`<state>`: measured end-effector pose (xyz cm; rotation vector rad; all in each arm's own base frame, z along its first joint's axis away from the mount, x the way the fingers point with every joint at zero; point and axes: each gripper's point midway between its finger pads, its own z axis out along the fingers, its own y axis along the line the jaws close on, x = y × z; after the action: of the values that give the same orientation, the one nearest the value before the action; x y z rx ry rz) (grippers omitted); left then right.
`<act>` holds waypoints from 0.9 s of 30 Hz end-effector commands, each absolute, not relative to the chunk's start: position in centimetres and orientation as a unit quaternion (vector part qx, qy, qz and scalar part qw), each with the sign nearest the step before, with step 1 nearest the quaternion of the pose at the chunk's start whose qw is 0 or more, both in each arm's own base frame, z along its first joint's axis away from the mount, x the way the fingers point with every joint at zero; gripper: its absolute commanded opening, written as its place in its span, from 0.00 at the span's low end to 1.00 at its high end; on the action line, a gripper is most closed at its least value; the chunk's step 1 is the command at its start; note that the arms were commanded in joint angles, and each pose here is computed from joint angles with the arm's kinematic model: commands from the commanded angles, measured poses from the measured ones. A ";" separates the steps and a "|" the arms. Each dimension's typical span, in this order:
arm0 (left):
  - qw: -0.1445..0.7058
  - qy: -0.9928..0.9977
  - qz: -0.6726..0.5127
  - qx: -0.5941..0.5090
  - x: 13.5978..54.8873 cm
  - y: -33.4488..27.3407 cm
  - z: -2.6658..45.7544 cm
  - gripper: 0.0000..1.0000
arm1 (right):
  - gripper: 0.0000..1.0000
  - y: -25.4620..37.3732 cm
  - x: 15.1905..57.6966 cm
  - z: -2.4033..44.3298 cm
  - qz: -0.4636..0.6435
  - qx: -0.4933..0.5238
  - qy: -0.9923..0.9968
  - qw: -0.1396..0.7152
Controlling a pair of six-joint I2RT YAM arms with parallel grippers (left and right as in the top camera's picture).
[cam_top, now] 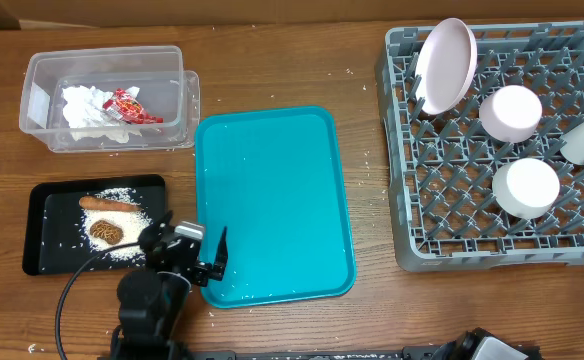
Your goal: Sort waste into correct bins and load items into the dishwasher
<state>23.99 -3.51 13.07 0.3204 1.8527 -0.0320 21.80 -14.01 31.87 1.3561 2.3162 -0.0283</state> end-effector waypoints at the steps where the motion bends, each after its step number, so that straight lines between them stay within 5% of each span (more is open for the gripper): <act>1: 0.614 0.781 0.010 0.118 24.2 -2.2 13.0 1.00 | 1.00 -14.1 21.9 32.6 -0.008 0.495 0.835 0.240; 9: 0.681 0.724 0.033 0.106 24.4 -1.4 16.1 1.00 | 1.00 -14.1 21.9 32.5 -0.008 0.495 0.835 0.240; 27: 0.682 0.724 0.048 0.091 24.6 -0.5 15.9 1.00 | 1.00 -14.1 21.9 32.6 -0.008 0.495 0.835 0.240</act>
<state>24.59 -0.91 15.96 0.2125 1.6275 0.0850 21.80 -14.01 31.87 1.3561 2.3162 -0.0283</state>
